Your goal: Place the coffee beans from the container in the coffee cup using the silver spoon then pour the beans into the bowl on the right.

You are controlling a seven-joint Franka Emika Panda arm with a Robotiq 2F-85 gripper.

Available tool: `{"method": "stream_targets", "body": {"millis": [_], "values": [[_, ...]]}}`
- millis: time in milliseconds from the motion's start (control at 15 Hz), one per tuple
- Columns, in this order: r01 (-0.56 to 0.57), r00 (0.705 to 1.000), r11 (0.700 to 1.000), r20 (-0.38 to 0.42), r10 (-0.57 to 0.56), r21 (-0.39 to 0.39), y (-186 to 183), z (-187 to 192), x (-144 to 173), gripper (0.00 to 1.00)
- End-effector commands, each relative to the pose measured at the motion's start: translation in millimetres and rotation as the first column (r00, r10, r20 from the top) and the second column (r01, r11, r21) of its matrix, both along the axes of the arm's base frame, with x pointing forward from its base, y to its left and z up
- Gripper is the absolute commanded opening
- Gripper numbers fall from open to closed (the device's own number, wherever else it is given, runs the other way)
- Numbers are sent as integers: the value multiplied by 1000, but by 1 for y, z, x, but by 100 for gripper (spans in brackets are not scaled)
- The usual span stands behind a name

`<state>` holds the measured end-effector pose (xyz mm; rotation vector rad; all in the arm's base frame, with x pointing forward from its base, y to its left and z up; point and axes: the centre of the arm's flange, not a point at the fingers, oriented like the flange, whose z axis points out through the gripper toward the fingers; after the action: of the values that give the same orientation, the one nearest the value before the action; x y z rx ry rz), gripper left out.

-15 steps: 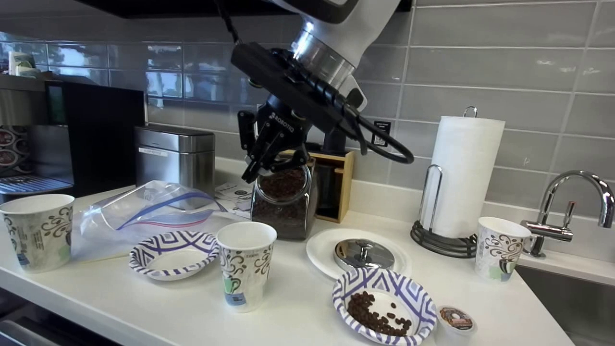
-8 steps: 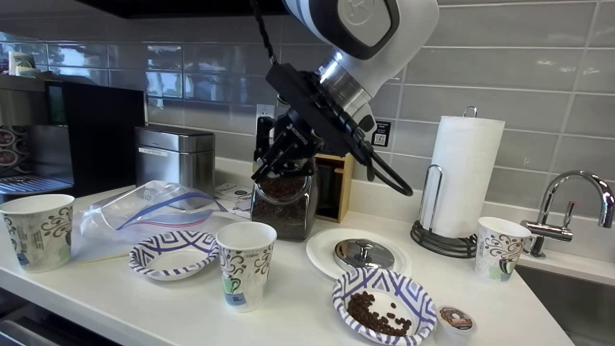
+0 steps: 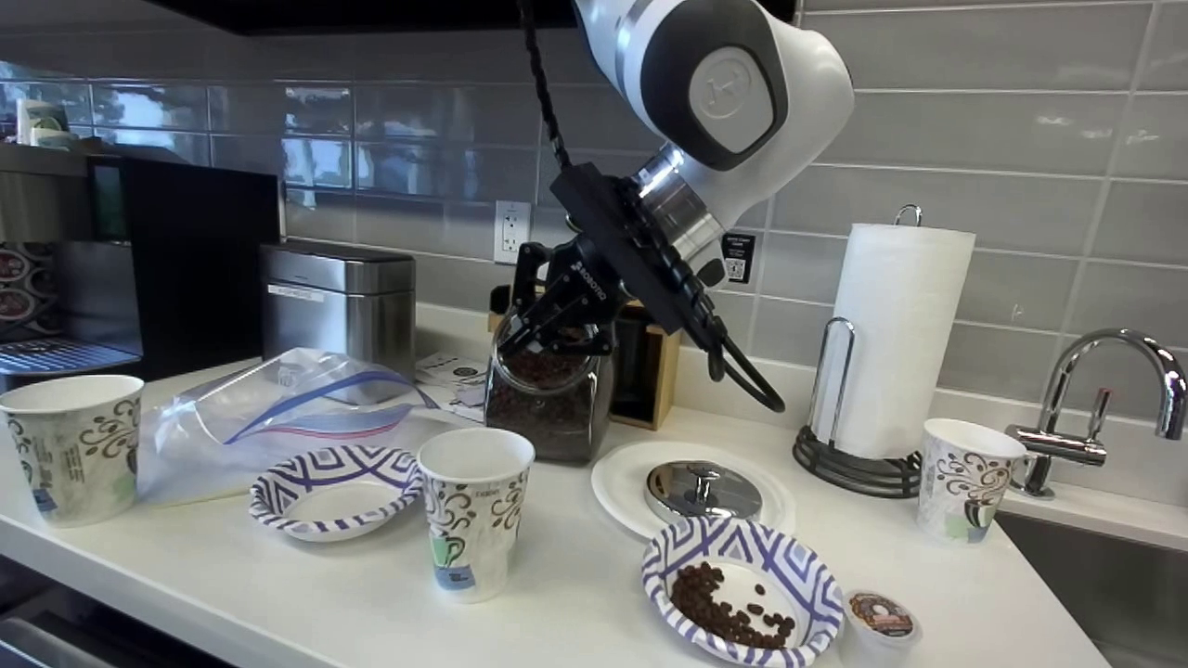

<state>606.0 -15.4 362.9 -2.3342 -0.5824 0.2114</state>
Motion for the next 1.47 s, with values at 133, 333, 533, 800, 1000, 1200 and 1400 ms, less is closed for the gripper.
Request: {"method": "stream_targets", "body": {"millis": [133,333,533,800,1000,1200,1400], "values": [[19,999,999,-46,-17,45,10,-10,36,1],[25,998,998,-60,-22,52,19,-16,49,1],[36,994,997,-102,-29,65,27,-24,59,1],[64,986,996,-157,-55,54,30,-35,66,1],[91,978,995,-191,-81,45,29,-42,70,1],[103,969,994,-228,-90,47,27,-48,72,1],[103,961,994,-262,-88,43,26,-50,71,1]]}}
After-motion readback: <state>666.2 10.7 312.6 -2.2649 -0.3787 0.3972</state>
